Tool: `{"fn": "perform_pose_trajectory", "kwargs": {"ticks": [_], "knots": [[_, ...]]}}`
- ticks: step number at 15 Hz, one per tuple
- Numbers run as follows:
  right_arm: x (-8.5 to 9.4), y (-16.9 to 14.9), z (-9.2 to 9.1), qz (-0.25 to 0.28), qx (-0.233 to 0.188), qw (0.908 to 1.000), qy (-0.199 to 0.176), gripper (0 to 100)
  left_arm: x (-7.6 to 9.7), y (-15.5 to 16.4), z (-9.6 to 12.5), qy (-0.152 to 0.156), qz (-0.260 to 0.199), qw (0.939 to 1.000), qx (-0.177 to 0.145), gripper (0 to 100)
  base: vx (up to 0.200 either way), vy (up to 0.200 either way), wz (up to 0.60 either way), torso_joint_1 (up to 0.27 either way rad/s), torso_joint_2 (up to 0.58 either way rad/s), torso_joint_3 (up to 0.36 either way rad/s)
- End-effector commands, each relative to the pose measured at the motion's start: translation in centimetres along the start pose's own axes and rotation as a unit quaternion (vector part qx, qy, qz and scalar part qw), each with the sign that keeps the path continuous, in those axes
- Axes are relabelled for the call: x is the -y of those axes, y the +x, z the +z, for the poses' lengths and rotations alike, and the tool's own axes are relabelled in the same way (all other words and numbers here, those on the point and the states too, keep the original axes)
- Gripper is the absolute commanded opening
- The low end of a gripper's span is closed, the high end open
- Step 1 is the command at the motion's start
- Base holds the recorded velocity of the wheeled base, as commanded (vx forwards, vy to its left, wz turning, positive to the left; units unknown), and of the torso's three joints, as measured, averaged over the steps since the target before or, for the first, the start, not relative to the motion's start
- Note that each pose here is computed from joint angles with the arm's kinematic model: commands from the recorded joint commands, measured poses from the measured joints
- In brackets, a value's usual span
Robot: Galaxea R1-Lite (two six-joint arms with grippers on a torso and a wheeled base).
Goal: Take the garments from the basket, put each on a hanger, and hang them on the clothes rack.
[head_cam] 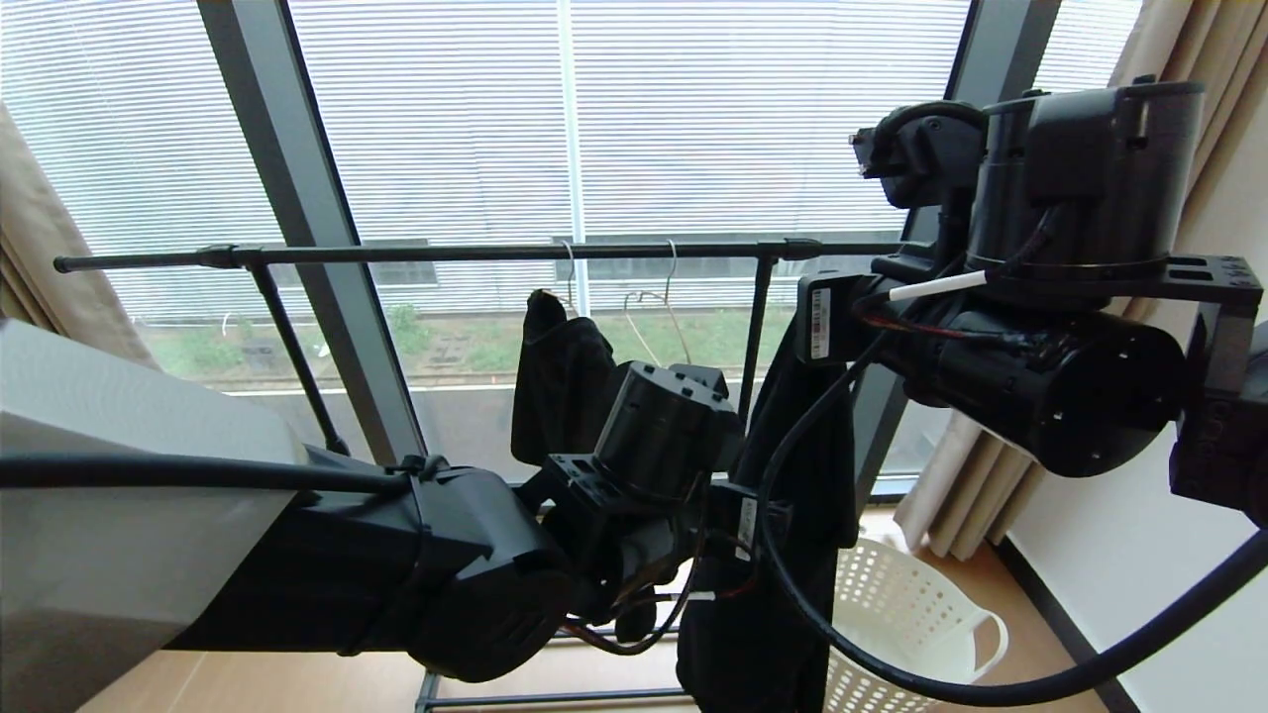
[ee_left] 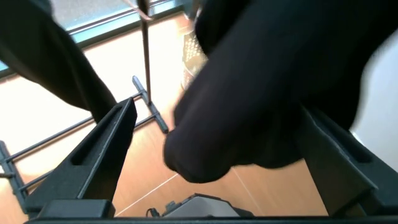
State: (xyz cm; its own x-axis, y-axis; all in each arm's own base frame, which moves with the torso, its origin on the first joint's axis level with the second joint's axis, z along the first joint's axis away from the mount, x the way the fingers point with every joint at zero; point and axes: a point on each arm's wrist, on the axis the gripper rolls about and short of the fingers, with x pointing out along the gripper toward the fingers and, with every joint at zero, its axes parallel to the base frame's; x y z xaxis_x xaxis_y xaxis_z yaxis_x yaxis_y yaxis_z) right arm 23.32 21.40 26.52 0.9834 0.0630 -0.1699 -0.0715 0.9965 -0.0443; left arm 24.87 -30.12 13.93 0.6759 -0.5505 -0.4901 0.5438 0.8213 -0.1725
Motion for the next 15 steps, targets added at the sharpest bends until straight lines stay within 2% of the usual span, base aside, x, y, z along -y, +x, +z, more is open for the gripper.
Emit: {"fn": "perform_pose_trajectory", "kwargs": {"ticks": [1, 4, 8, 10, 11, 15], "knots": [[-0.4, 0.0, -0.2, 0.004, -0.002, 1.0, -0.003, 0, 0.8, 0.1, 0.0, 0.003, -0.01, 0.9999, 0.003, 100, 0.0, 0.0, 0.0, 0.0, 0.0, 0.0], [-0.9, 0.6, -0.4, 0.003, -0.004, 1.0, -0.003, 0, 0.8, 0.5, -0.2, -0.004, -0.005, 1.0, -0.001, 100, 0.0, 0.0, 0.0, 0.0, 0.0, 0.0], [-1.8, 1.9, 0.3, -0.075, 0.013, 0.997, 0.01, 0, 0.3, 0.6, 0.1, -0.024, 0.026, 0.9993, 0.013, 100, 0.0, 0.0, 0.0, 0.0, 0.0, 0.0], [-2.0, 2.1, 0.8, -0.083, 0.02, 0.9962, 0.017, 0, 0.0, 0.6, 0.3, -0.031, 0.034, 0.9988, 0.017, 100, 0.0, 0.0, 0.0, 0.0, 0.0, 0.0], [-2.0, 2.2, 1.1, -0.1, 0.026, 0.9944, 0.021, 0, 0.0, 0.4, 0.7, -0.045, 0.032, 0.9982, 0.023, 100, 0.0, 0.0, 0.0, 0.0, 0.0, 0.0], [-2.3, 2.7, 1.0, -0.129, 0.028, 0.9911, 0.02, 0, 0.2, 0.4, 1.5, -0.07, 0.026, 0.9965, 0.039, 100, 0.0, 0.0, 0.0, 0.0, 0.0, 0.0]]}}
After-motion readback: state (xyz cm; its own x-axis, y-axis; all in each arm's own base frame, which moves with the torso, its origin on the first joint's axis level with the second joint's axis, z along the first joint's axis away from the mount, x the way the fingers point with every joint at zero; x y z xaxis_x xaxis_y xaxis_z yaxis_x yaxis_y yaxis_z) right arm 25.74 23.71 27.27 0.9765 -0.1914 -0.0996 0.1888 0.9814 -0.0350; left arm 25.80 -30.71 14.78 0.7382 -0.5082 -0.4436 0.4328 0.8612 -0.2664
